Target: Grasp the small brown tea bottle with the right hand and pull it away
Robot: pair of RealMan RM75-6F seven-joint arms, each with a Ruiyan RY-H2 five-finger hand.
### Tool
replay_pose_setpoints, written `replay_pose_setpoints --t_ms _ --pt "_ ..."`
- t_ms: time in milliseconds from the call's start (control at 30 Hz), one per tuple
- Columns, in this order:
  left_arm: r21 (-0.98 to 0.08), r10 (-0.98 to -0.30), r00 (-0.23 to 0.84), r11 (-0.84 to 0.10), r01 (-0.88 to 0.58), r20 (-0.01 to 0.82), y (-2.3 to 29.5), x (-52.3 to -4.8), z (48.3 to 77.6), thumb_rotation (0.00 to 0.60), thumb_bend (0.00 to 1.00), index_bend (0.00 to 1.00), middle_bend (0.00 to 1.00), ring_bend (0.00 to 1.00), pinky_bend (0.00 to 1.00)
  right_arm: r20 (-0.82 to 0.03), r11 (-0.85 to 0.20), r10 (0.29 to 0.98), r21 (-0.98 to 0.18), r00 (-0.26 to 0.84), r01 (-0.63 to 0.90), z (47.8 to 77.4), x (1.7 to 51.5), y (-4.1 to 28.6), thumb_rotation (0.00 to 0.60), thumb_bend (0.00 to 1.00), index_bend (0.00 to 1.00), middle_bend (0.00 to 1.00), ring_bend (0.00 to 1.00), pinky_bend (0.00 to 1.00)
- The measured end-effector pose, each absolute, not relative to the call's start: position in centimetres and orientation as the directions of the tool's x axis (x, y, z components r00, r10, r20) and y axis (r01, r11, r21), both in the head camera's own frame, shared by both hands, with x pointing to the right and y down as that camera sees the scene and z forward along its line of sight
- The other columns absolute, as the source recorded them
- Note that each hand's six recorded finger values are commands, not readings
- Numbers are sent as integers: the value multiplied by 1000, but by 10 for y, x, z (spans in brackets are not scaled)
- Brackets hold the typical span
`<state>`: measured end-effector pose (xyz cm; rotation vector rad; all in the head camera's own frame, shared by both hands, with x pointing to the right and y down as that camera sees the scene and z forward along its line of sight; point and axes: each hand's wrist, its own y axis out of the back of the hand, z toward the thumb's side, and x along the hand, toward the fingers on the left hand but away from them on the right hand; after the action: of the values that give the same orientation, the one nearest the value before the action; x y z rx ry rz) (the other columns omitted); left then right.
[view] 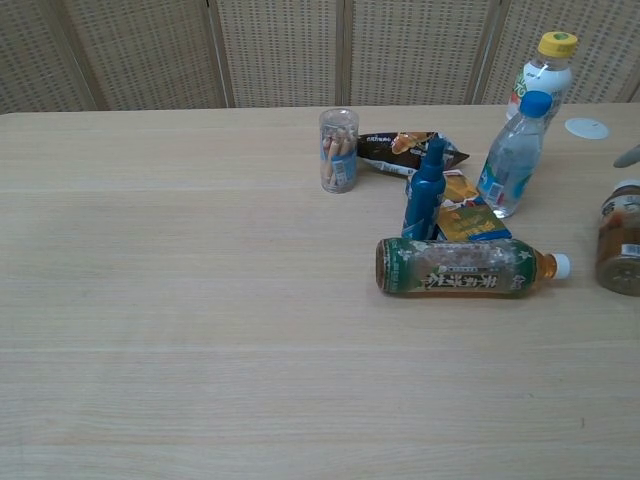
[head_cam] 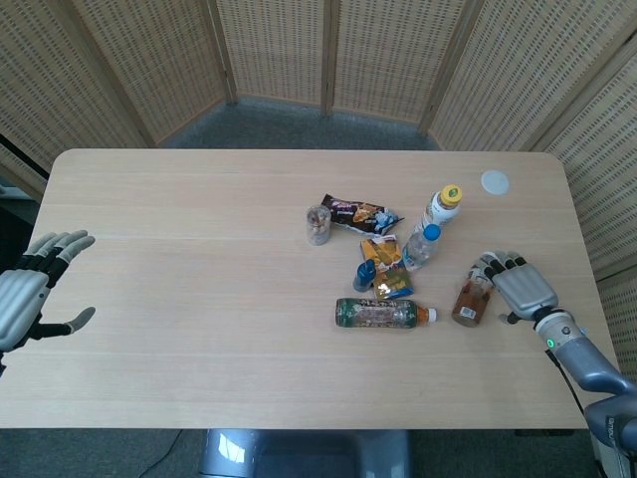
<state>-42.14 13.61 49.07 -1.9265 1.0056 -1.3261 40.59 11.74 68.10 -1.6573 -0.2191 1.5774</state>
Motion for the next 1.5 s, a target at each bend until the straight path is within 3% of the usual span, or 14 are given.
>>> replay_pose_setpoints --t_ms 200,700,767,867,1000,1133,1300,1500 --pt "-801 -839 226 -541 -257 495 137 -421 487 600 332 81 48 0 0 -732 -588 628 -670 266 -454 695 415 122 600 1 0 0 0 0" --pt "-810 -849 230 -525 -263 475 137 -421 480 600 333 81 49 0 0 -749 -629 586 -661 309 -410 729 421 153 600 0 0 15 0 15" --pt "-810 -850 230 -523 -264 473 138 -421 480 600 333 81 49 0 0 -749 -637 586 -661 308 -397 730 421 153 600 0 13 88 0 87" --pt "-811 -852 229 -520 -269 471 138 -422 479 600 334 81 49 0 0 -755 -647 583 -655 302 -390 731 421 153 600 0 170 238 30 221" --pt "-810 -854 230 -517 -276 467 138 -422 478 600 333 81 48 0 0 -771 -668 570 -637 286 -386 736 421 155 600 25 336 417 185 397" --pt "-811 -856 228 -514 -278 464 137 -424 478 600 332 81 49 0 0 -778 -682 561 -629 285 -373 741 417 158 600 90 474 558 304 513" --pt "-813 -860 226 -508 -285 458 137 -425 477 600 331 81 49 0 0 -766 -674 568 -643 301 -365 740 410 154 600 134 636 741 476 628" --pt "-812 -861 225 -507 -291 457 136 -426 479 600 331 81 50 0 0 -740 -653 584 -672 333 -349 732 399 148 600 143 702 820 563 672"
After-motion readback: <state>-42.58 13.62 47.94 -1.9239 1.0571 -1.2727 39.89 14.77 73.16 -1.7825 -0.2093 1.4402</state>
